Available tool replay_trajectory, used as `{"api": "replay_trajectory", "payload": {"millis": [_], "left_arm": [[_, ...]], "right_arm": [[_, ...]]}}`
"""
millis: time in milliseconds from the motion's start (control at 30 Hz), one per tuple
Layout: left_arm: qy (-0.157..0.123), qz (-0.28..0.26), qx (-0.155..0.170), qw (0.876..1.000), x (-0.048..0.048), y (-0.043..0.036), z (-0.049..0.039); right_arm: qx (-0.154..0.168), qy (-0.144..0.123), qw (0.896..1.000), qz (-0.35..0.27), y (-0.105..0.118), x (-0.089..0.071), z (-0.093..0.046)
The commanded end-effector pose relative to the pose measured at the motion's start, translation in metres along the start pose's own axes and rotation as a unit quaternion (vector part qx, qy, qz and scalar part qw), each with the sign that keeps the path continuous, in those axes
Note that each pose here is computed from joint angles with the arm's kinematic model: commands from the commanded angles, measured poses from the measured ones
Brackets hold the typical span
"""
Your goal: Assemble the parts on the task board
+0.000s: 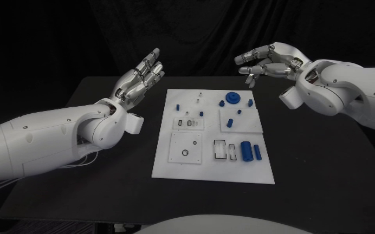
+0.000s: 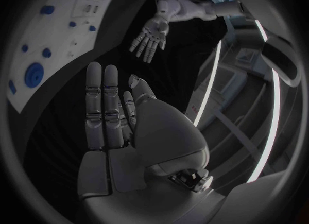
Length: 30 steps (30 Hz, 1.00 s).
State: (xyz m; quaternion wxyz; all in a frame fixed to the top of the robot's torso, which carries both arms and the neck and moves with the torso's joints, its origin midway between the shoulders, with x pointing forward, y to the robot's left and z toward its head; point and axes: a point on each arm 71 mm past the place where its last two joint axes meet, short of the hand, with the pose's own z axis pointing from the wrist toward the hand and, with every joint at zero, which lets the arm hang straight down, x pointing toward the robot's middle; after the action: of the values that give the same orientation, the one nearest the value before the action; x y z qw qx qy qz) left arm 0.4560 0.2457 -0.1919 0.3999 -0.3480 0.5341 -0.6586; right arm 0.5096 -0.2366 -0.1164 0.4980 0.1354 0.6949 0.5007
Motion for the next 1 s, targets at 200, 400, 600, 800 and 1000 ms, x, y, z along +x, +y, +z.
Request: {"api": "replay_trajectory", "payload": {"millis": [200,400,600,800,1000], "left_arm": [[0.007,0.001,0.055,0.998,0.0006,-0.0125,-0.0072],[0.02,0.008,0.062,0.998,0.0016,-0.0136,-0.0079],[0.03,0.011,0.064,0.997,0.0023,-0.0138,-0.0082],[0.033,0.011,0.063,0.997,0.0009,-0.0137,-0.0087],[0.035,0.011,0.062,0.997,-0.0009,-0.0133,-0.0087]], "right_arm": [[0.009,0.041,0.921,-0.388,0.008,0.008,0.011],[-0.004,0.041,0.867,-0.496,0.01,0.014,0.018],[-0.017,0.037,0.838,-0.544,0.006,0.021,0.021],[-0.027,0.041,0.832,-0.552,0.004,0.026,0.023],[-0.031,0.049,0.83,-0.554,0.003,0.031,0.025]]}}
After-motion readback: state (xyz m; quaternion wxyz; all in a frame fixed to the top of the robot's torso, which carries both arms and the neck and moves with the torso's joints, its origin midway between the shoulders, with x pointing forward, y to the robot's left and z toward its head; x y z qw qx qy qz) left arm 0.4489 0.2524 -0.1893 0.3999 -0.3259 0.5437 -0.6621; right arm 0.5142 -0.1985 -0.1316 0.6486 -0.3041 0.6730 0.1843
